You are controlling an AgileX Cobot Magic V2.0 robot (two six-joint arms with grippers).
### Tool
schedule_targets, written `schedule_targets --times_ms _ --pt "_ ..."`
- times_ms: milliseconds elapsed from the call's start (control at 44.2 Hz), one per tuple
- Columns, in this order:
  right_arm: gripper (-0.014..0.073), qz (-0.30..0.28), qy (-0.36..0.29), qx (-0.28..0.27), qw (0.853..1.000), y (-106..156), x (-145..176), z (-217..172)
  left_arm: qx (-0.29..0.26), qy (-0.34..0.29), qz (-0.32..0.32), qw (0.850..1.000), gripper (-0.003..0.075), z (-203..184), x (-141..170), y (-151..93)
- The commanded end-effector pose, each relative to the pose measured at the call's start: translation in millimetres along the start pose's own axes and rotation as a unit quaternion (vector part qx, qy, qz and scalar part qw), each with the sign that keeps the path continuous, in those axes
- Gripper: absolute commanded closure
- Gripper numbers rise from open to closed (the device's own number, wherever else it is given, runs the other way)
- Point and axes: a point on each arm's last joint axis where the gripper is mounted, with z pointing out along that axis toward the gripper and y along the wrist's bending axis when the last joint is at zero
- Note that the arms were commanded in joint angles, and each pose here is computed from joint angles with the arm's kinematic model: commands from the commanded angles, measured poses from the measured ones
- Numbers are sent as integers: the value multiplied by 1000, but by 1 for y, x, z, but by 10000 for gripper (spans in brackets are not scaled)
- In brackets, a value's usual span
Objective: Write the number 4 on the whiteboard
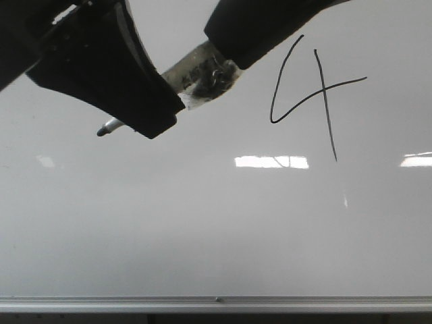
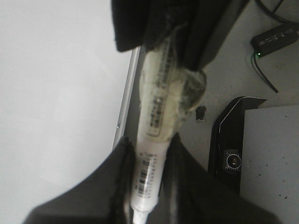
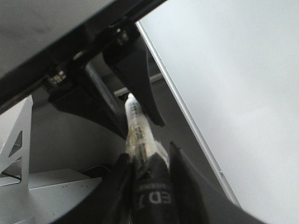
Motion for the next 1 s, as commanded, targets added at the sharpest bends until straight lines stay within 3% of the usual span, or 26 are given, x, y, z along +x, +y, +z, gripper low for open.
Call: schedule_targets --times_ms 0,158,339,498,633,747,792,973 --pt "473 7 -55 18 998 1 -16 -12 -35 -61 -32 997 741 -16 -16 4" --pt "169 4 -74 32 997 0 -19 -18 -50 -46 -17 998 741 -16 -13 7" --pt "153 20 -116 75 990 -5 -19 -49 -89 -31 -44 995 741 -18 -7 19" --pt "153 59 -145 143 977 -13 4 -82 -151 -31 -108 982 741 -33 10 42" --pt "204 94 -168 222 956 -15 38 -105 -251 -60 -212 942 741 -64 37 62" --pt "339 115 -184 279 936 -10 66 -117 -320 -60 -299 897 741 -89 68 71" --pt "403 118 -192 291 930 -5 73 -121 -345 -47 -344 872 741 -98 87 77" --pt "627 117 -219 305 919 9 86 -126 -390 8 -461 797 741 -113 148 90"
